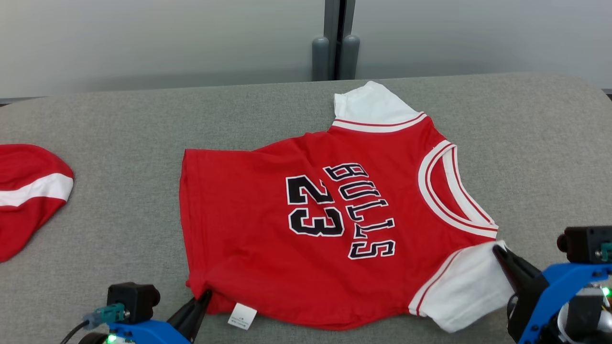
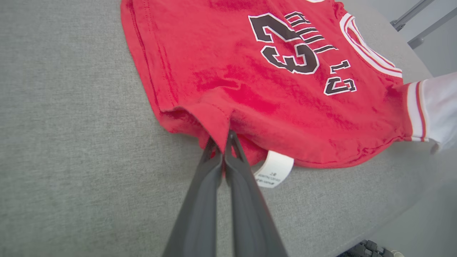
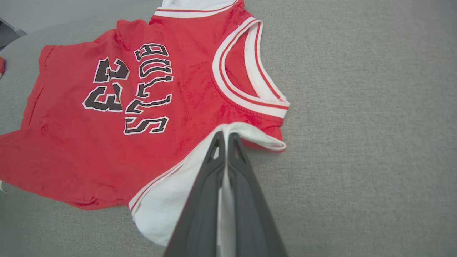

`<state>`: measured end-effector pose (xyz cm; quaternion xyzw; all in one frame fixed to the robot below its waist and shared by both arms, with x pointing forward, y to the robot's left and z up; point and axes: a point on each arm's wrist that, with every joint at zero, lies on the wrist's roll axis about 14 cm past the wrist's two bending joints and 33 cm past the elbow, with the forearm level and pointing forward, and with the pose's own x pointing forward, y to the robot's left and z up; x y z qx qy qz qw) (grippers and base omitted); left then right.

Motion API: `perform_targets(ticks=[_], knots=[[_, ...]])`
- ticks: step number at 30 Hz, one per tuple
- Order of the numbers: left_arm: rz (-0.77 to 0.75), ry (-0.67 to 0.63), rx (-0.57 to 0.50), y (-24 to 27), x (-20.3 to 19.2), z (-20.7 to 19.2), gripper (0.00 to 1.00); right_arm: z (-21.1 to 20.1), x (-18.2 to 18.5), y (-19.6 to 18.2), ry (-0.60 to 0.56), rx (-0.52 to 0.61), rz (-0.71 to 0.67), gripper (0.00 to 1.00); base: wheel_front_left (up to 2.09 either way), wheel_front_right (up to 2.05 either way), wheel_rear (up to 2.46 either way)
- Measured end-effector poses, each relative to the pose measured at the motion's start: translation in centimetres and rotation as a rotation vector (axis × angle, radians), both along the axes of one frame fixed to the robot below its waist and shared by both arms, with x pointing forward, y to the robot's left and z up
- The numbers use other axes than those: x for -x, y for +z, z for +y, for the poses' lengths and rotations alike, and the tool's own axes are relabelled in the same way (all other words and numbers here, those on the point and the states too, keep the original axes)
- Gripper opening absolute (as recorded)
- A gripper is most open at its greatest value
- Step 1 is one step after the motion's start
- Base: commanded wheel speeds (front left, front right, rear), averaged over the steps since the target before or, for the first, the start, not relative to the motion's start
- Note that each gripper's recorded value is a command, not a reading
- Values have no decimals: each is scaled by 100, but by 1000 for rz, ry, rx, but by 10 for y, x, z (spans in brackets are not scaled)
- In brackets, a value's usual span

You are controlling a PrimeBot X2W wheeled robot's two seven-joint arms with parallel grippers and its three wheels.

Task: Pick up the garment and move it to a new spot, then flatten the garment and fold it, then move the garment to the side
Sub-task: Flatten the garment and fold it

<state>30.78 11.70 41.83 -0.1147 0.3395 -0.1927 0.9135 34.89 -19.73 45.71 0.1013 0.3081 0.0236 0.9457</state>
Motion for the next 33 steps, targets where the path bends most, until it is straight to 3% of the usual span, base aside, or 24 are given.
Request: perform_targets(ticks=[9,23,24,25,26,27,33], knots=[[13,-18,12,-6,-38,-3,0,6,-56,11,23,-1,-38,0,0,0,0],[81,57,-16,-39,-77,12,0,16,-117,-13,34,-39,12,0,0,0,0],[84,65,-18,-41,-79,14,0,16,-122,-13,28,-45,3,18,0,0,0],[82,75,-23,-42,-81,15,23,16,-127,-11,23,-47,-16,100,0,0,0],[62,93,-32,-41,-86,18,89,15,-133,-8,13,-52,-42,100,0,0,0],[45,112,-32,-39,-91,21,100,13,-139,-4,-1,-61,-72,100,0,0,0],[21,137,-30,-36,-92,23,100,23,-156,16,-11,-112,-213,100,0,0,0]])
